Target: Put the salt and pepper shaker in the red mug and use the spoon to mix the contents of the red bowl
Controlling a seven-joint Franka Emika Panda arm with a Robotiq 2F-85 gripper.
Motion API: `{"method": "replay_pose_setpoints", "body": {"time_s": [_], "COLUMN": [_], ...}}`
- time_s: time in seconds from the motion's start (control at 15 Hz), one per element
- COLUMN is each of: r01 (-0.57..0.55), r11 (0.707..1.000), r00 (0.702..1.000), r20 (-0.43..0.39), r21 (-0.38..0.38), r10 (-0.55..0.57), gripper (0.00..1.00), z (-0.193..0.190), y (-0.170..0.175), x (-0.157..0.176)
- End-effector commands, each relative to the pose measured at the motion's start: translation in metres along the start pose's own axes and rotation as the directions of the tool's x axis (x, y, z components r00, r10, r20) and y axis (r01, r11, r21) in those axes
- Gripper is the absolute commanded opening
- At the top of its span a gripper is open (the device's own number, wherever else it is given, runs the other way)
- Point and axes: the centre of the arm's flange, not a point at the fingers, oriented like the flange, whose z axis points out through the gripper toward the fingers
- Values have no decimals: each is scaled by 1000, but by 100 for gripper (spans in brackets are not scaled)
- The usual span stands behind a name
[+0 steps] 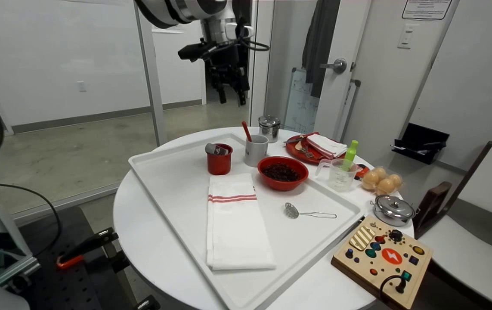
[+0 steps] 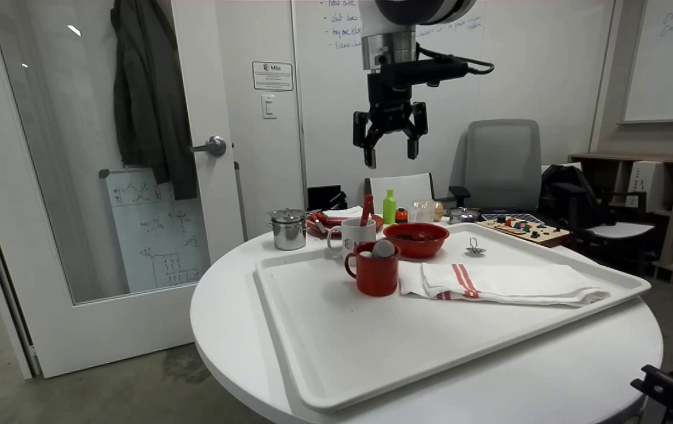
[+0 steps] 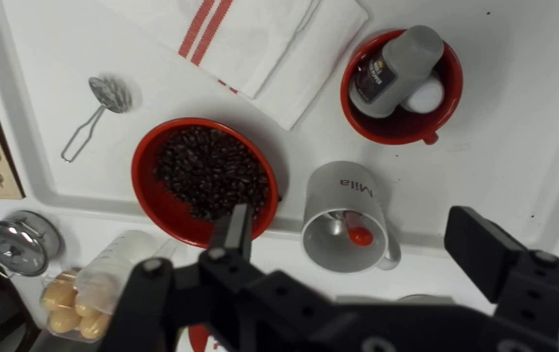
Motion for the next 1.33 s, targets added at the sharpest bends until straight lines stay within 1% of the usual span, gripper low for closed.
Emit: {"method": "replay_pose_setpoints", "body": {"time_s": [0.0, 0.27, 0.47, 0.53, 0.67, 0.8, 1.27], "r01": [-119, -222, -273, -230, -247, -251, -253], "r11": [993, 975, 962, 973, 969, 968, 967], "r00": [993, 975, 962, 973, 969, 968, 967], "r20": [-7, 2, -1, 16, 10, 7, 8], "r21": [5, -3, 0, -24, -21, -20, -20], "r10": [119, 222, 273, 230, 247, 251, 254], "gripper": [100, 100, 100, 100, 100, 100, 100], "z": [-12, -21, -29, -17, -23, -25, -24], "y": [50, 94, 114, 103, 112, 113, 112], "x": [-32, -55, -73, -46, -56, -61, -63]}}
